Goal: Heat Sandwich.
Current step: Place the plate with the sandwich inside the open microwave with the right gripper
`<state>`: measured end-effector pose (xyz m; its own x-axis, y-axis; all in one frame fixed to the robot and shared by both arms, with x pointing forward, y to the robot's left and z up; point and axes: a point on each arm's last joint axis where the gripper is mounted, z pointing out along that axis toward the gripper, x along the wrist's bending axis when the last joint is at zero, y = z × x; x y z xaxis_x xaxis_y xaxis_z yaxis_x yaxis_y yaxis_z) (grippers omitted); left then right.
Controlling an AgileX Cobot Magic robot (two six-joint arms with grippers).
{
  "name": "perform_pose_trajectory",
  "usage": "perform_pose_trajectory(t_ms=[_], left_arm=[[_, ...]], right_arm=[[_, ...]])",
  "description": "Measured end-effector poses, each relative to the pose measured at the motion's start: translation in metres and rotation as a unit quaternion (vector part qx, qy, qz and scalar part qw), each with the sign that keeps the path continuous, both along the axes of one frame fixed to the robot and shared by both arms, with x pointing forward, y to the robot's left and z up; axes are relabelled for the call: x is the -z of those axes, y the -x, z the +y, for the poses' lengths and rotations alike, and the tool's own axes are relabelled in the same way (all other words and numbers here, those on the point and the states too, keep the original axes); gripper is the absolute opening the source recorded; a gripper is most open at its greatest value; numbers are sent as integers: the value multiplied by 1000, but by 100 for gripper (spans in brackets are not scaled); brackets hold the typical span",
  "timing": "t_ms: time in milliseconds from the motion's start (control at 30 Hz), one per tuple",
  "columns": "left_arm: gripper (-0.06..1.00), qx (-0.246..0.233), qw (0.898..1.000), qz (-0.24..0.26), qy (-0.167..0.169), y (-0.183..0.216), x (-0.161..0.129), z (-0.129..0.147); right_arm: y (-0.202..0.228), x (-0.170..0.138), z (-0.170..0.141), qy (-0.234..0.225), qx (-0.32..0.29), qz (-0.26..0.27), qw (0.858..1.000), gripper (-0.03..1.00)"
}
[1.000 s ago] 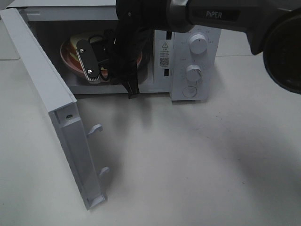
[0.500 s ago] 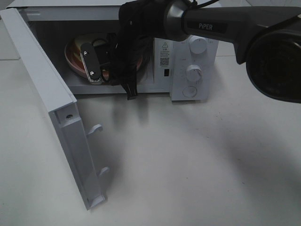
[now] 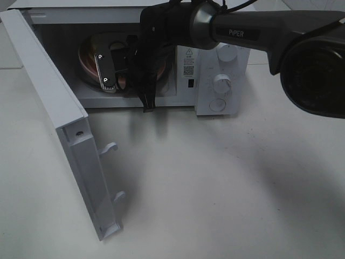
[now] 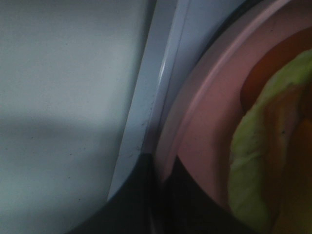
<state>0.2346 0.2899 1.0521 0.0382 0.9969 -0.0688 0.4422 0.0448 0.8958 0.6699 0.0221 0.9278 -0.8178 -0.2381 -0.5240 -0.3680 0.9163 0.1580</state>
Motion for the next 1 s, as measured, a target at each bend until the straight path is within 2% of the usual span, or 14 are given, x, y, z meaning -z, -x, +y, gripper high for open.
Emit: perform_pose_trajectory(t_ms=[433, 600, 667, 733, 767, 867, 1000], left_arm=[[71, 0, 1000, 0, 0, 0, 0, 0], [71, 0, 1000, 0, 0, 0, 0, 0], [71, 0, 1000, 0, 0, 0, 0, 0], [71, 0, 1000, 0, 0, 0, 0, 0], [71, 0, 1000, 0, 0, 0, 0, 0], [71, 0, 1000, 0, 0, 0, 0, 0], [71, 0, 1000, 0, 0, 0, 0, 0]], right_arm=[[0, 0, 0, -12, 23, 9, 1000, 5], [-1, -1, 1, -26, 35, 5, 999, 12], [-3, -2, 2, -37, 40, -4, 999, 24], [-3, -3, 2, -39, 42, -4, 998, 27], [-4, -4, 3, -40, 43, -4, 998, 35], [-3, -4, 3, -43, 47, 2, 998, 45], [0, -8, 1, -42, 48, 11, 998, 47]])
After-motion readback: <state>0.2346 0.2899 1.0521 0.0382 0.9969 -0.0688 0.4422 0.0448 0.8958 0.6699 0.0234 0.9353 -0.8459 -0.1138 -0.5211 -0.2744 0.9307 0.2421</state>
